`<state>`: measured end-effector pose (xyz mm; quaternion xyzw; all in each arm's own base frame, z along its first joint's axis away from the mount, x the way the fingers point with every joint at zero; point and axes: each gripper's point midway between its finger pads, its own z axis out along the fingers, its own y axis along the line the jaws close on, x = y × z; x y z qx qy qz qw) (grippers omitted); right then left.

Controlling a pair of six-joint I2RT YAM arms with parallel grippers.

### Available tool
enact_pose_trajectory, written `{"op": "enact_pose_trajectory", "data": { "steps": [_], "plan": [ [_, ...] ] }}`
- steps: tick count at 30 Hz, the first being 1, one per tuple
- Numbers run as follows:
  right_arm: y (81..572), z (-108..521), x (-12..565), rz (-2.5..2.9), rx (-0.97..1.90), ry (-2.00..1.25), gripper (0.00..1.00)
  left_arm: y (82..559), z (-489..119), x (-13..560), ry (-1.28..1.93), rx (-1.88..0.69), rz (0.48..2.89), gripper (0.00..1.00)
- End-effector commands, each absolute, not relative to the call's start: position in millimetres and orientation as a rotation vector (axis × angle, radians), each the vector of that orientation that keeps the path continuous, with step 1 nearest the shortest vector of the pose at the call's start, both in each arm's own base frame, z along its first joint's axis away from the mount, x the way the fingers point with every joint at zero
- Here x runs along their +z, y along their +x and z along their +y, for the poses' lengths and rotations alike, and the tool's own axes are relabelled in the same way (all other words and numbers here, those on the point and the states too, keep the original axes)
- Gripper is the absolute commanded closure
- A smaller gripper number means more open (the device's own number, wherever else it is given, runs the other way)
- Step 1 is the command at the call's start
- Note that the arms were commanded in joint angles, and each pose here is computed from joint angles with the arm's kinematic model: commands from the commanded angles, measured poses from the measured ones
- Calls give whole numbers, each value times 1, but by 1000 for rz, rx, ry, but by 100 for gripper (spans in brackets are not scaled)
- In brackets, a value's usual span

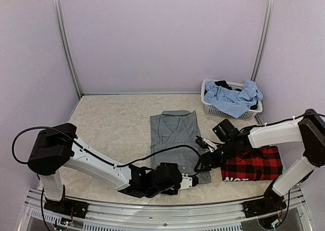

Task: Fold and stack the long sleeve shirts
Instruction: Pick up the 2/3-rectangle-folded shirt from the center of the board.

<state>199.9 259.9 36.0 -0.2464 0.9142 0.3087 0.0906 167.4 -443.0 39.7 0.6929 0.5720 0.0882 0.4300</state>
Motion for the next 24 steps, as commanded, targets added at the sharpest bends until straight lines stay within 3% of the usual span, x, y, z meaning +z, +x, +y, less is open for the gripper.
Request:
{"op": "enact_pose_trajectory", "data": {
  "steps": [1, 24],
  "plan": [
    [195, 245, 32, 2762, 894, -701, 32, 171, -425, 5, 1851, 351, 1423, 24],
    [192, 251, 25, 2769, 975, -697, 33, 161, -421, -50, 1985, 439, 1389, 38]
  ]
}}
